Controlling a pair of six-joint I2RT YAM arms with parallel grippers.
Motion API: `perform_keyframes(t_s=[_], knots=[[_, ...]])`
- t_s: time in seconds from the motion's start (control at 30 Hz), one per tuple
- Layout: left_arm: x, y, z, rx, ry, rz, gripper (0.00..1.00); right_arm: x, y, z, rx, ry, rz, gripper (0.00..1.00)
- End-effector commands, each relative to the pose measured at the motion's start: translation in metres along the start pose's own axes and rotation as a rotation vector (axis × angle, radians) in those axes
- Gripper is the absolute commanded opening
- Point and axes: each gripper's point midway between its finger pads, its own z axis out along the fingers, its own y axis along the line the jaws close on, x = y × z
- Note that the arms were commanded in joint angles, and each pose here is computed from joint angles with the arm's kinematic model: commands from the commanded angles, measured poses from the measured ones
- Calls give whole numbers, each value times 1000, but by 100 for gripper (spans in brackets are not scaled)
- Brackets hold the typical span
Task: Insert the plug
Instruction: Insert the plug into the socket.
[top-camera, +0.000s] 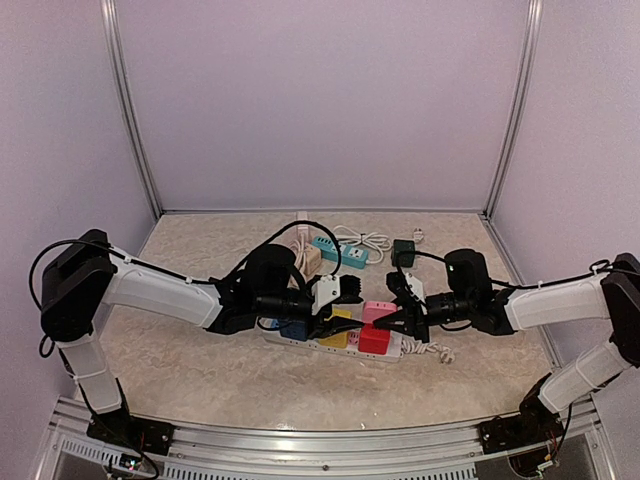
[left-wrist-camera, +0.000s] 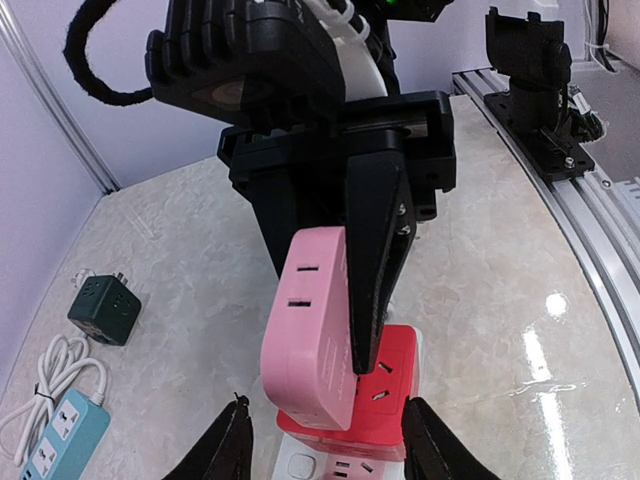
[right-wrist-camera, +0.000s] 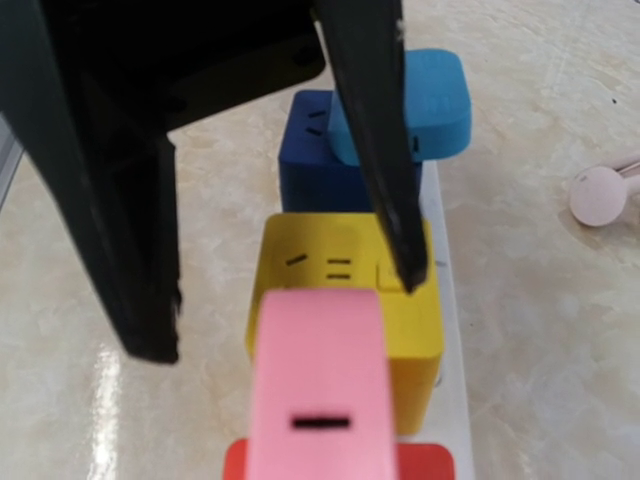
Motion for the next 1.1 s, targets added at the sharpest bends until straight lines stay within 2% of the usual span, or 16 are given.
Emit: perform_keyframes(t_s=[0.0, 0.53, 0.87, 1.07], knots=[[0, 0, 1, 4, -2, 8, 48, 9, 1, -2, 6, 19, 11, 0], [0, 0, 1, 2, -6, 10, 49, 13, 10, -2, -41, 32, 54, 0], [4, -3, 2, 11, 7, 8, 49, 35, 2, -3, 20, 120, 52, 0], [7, -4, 2, 17, 13, 3, 49, 34, 5, -3, 4, 106, 61, 0]])
